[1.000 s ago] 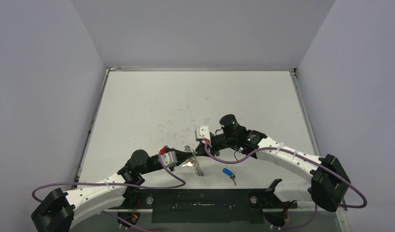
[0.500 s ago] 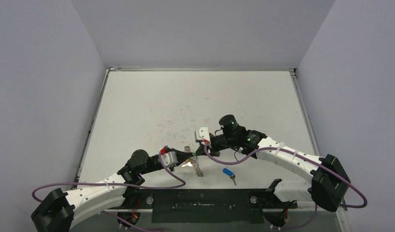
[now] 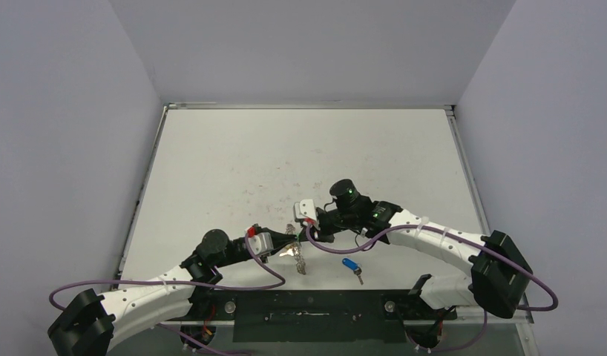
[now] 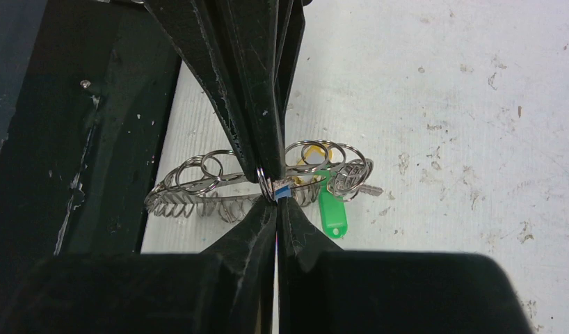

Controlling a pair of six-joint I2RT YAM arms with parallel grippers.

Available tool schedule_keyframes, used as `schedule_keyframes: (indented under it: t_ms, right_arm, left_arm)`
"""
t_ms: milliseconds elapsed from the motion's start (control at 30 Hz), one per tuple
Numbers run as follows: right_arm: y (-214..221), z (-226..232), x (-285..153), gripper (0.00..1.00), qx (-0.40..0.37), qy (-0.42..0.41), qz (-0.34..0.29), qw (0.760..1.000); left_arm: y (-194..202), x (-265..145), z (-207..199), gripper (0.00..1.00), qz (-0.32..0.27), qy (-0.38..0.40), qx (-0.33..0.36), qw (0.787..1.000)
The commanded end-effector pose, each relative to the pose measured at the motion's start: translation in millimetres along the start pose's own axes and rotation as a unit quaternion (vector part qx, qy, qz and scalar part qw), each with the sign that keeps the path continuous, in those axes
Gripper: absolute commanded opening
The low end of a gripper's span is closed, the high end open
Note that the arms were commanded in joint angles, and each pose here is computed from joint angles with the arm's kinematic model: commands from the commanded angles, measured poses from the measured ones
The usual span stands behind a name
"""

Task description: Put the keys on the keyring

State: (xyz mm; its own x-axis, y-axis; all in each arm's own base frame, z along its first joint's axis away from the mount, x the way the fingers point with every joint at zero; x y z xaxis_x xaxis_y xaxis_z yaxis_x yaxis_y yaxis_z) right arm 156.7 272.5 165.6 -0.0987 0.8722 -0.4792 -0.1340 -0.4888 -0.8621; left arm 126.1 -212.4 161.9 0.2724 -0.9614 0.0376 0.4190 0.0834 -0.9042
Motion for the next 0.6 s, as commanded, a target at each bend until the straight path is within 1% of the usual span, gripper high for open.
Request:
schedule_keyframes:
  t_ms: [0,67,133,233,400,467,567]
  right_arm:
    - [-12,-4,4,0.0,-0.022,0.014,-0.012,1.0]
    - [-12,-4,1,0.01,-0.023,0.021,-0.012,0.999]
    - [-14,-4,-3,0.08,-0.026,0.031,-0.014,0.999]
    - [-18,-2,-12,0.22,-0.033,0.048,-0.023,0.998]
    - [-28,3,-22,0.4,-0.044,0.058,-0.049,0.996]
    - [-32,3,-22,0.43,-0.044,0.057,-0.059,0.996]
    - [-35,4,-20,0.42,-0.043,0.045,-0.07,0.996]
  left_arm:
    - [-26,3,11,0.0,-0.055,-0.016,0.025,0.998]
    - [-26,3,10,0.0,-0.055,-0.017,0.025,0.998]
    - [-26,3,10,0.0,-0.055,-0.017,0.025,0.998]
    - [-26,2,10,0.0,-0.055,-0.017,0.025,0.998]
    - [-26,2,10,0.0,-0.056,-0.016,0.025,0.998]
    - [-26,2,10,0.0,-0.056,-0.016,0.025,0.998]
    - [-26,2,10,0.0,-0.056,-0.016,0.025,0.998]
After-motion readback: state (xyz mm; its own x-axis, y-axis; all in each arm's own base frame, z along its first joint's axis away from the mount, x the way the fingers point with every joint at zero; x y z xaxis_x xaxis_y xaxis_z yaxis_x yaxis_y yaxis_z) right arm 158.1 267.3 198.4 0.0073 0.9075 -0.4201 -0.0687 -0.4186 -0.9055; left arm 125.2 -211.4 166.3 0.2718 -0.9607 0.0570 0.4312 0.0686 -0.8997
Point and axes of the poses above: each gripper's point midway between its finger pads, its own x axis out along the fingers, its own z axis along the line the jaws close on, y = z × x, the point moved 6 cm from there along -x, back along the fingers, and after that the axes turned 15 degrees about x, right-handed, at the moved point
